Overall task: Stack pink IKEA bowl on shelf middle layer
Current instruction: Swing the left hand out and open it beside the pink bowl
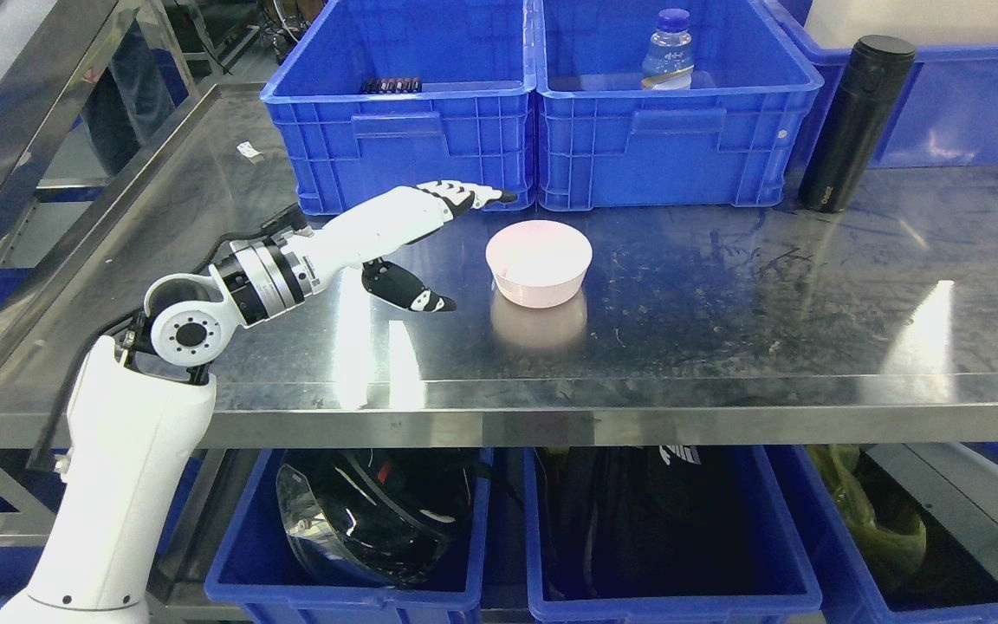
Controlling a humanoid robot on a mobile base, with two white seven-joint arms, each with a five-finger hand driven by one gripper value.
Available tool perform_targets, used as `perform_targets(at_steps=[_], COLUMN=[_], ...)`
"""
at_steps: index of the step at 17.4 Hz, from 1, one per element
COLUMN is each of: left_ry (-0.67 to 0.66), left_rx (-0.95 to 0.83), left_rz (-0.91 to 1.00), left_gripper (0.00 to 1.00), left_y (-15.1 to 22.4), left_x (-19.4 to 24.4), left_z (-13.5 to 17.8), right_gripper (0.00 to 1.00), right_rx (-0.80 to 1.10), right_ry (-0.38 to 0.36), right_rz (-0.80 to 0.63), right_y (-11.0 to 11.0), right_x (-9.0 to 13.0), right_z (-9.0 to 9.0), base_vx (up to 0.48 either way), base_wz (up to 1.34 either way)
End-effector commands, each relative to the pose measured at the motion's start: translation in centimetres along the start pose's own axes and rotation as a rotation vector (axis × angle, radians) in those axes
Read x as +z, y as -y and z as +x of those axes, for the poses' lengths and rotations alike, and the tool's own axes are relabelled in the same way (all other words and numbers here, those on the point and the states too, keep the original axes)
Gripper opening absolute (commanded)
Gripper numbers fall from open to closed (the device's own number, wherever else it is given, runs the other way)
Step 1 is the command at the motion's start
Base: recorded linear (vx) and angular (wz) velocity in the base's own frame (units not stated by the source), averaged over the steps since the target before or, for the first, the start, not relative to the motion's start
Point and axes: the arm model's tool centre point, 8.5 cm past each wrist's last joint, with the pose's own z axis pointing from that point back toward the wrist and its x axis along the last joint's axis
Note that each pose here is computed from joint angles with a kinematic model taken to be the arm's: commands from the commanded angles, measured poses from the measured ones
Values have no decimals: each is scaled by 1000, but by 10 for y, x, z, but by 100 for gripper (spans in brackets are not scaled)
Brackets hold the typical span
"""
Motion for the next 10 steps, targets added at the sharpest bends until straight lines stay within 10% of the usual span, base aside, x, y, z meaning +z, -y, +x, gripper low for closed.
perform_targets(at_steps=[1, 10], left_ry=[-39, -22], left_rx=[-67, -88], left_rz=[-233, -412], left_gripper=[97, 85], left_y=[2, -5], left_x=[-30, -117], left_z=[-4, 1], right_gripper=[100, 100], right_rx=[1, 1], right_ry=[11, 11], right_rz=[-18, -18], right_y=[11, 11], right_x=[0, 0], right_z=[2, 2], base_vx=[0, 0], base_wz=[0, 0])
